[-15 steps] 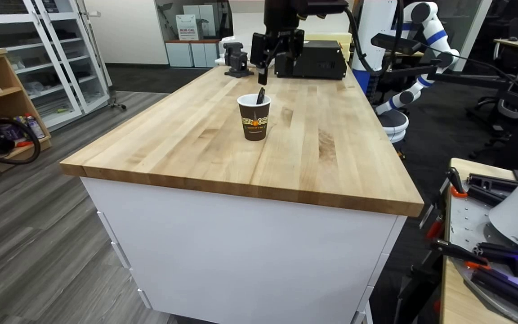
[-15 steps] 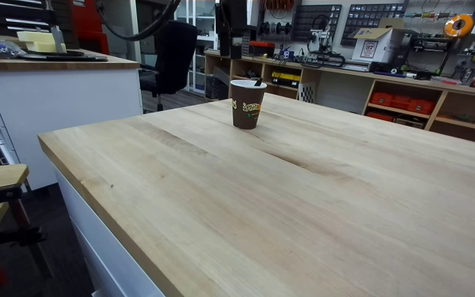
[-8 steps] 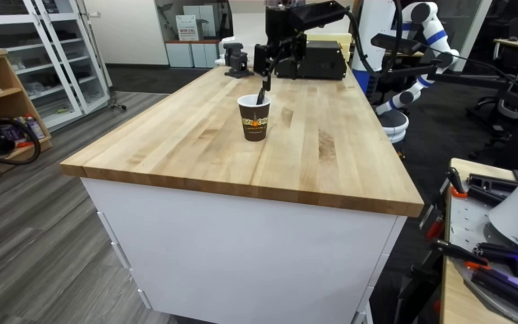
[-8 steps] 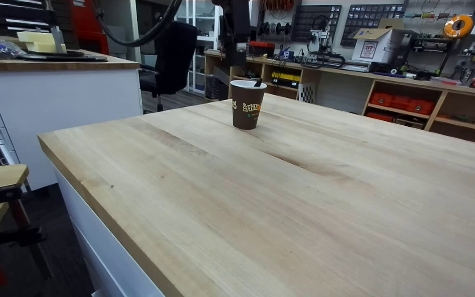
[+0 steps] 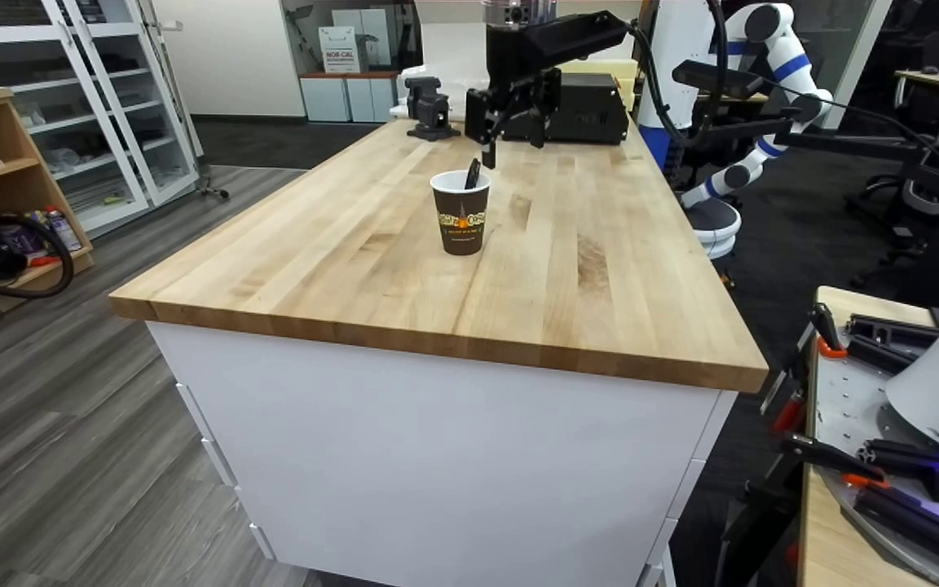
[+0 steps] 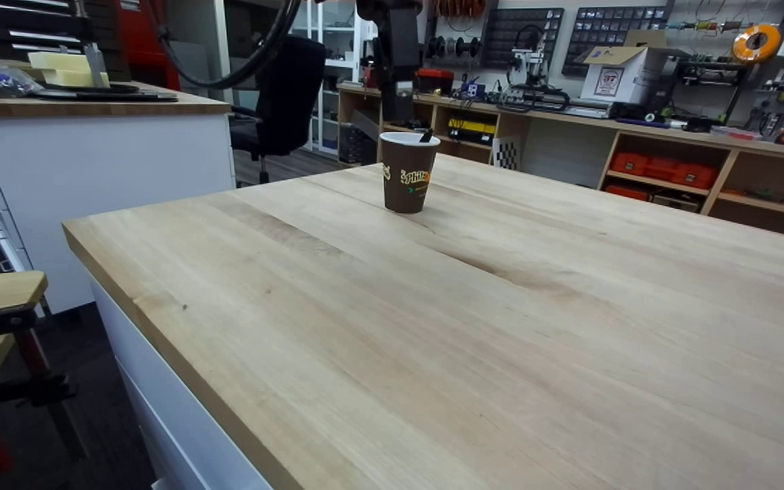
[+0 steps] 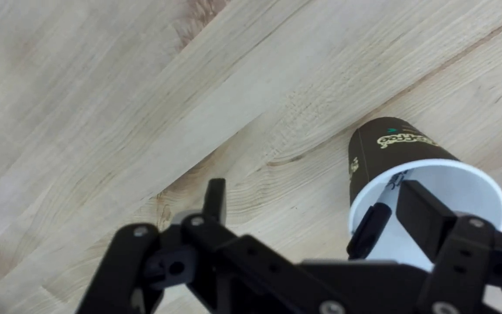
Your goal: Move the plastic cup to the right
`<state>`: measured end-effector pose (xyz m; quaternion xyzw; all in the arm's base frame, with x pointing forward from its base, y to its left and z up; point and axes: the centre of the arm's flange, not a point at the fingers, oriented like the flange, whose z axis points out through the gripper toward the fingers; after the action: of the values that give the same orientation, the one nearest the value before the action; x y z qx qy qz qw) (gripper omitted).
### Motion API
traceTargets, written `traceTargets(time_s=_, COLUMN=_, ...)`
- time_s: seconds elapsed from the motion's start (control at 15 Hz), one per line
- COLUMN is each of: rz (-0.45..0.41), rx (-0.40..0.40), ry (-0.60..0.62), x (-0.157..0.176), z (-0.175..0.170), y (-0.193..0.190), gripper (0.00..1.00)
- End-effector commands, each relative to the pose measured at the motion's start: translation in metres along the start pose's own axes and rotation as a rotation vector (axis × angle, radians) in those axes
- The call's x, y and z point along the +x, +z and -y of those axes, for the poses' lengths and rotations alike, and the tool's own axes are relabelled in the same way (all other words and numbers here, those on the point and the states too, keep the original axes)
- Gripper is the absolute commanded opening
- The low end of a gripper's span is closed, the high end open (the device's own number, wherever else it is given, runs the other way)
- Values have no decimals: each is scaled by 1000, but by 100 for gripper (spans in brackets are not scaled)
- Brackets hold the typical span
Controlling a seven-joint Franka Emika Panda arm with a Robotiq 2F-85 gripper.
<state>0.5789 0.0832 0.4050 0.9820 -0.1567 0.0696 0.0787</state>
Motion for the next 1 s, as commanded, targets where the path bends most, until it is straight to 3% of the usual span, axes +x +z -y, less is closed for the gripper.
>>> traceTargets(time_s=0.0, rz=-49, rx=-39, ry=66, x=27, z=-15, y=6, gripper=100)
traceTargets(time_s=0.2, rz=-99, rx=-51, ry=103, x=56, z=-27, y=-3, gripper=100)
traceTargets(time_s=0.67, rz=-83, rx=154, ry=111, x=84, z=3, y=-27, gripper=100)
traceTargets(time_s=0.93, rz=-54, rx=172, ry=106, x=87, z=14, y=-25, gripper=100)
